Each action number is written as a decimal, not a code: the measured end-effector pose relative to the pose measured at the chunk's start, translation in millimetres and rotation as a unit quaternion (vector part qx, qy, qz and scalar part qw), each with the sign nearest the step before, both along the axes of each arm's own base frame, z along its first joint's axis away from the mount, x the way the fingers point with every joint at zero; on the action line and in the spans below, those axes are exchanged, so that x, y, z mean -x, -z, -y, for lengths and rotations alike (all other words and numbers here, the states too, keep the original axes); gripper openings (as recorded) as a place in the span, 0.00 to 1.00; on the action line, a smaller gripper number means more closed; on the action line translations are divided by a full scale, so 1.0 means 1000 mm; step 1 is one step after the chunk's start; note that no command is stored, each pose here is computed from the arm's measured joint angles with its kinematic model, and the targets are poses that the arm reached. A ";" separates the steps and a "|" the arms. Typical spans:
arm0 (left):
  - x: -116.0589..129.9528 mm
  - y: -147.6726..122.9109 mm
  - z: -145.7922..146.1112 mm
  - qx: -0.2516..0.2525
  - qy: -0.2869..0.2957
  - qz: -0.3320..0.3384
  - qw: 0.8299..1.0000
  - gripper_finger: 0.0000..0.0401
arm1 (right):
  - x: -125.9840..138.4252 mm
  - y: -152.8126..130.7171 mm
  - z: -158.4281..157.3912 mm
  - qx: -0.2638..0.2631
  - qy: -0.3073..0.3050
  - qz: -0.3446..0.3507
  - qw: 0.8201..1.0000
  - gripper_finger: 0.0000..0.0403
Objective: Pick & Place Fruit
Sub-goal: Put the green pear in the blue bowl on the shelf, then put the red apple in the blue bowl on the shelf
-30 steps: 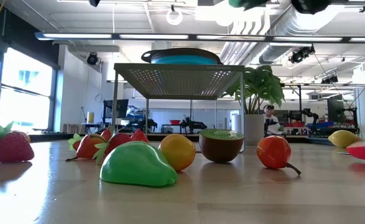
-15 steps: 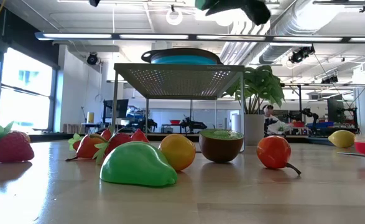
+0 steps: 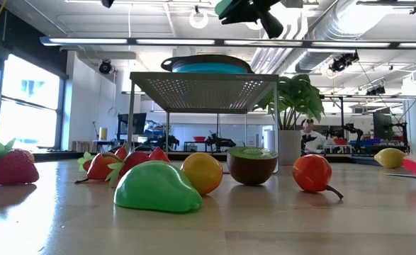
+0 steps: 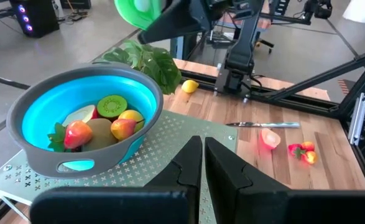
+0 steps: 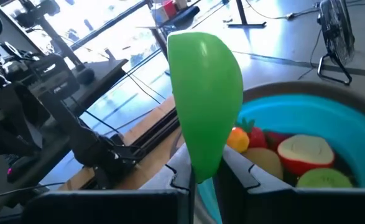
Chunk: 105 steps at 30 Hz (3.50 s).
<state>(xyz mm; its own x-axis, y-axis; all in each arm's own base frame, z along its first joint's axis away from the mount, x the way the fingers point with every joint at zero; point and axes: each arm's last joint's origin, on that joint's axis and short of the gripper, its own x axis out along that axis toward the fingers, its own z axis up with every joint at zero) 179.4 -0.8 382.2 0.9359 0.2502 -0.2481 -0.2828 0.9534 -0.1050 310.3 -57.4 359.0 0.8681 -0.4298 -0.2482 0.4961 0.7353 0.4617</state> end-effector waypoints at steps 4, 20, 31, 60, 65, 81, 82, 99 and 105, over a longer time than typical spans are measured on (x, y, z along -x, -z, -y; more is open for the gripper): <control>0.000 0.000 -0.001 -0.006 -0.016 0.000 1.000 0.03 | -0.001 -0.001 0.008 0.005 -0.004 0.000 1.000 0.07; 0.001 0.000 -0.003 -0.018 -0.051 0.000 0.999 0.03 | -0.028 -0.003 0.036 0.096 -0.001 -0.141 0.985 0.07; 0.001 0.000 -0.003 -0.018 -0.051 -0.001 0.999 0.03 | -0.056 0.042 0.069 0.160 -0.012 -0.235 0.959 0.07; 0.001 0.002 -0.003 -0.019 -0.051 -0.014 0.998 0.03 | -0.063 0.044 0.078 0.264 0.000 -0.266 0.927 0.52; 0.001 0.003 -0.003 -0.020 -0.051 -0.018 0.998 0.03 | -0.050 0.023 0.069 0.272 0.009 -0.252 0.929 0.51; 0.002 0.003 -0.003 -0.020 -0.051 -0.020 0.998 0.03 | 0.016 -0.041 -0.013 0.195 -0.063 -0.179 0.962 0.42; 0.002 0.003 -0.003 -0.020 -0.051 -0.020 0.998 0.03 | 0.023 -0.042 -0.017 0.182 -0.066 -0.185 0.964 0.42; 0.002 0.006 -0.003 -0.021 -0.051 -0.033 0.998 0.03 | 0.087 -0.015 -0.073 -0.088 -0.094 -0.353 0.927 0.36; 0.001 0.008 -0.003 -0.019 -0.052 -0.043 0.998 0.03 | 0.093 -0.008 -0.097 -0.093 -0.165 -0.402 0.896 0.42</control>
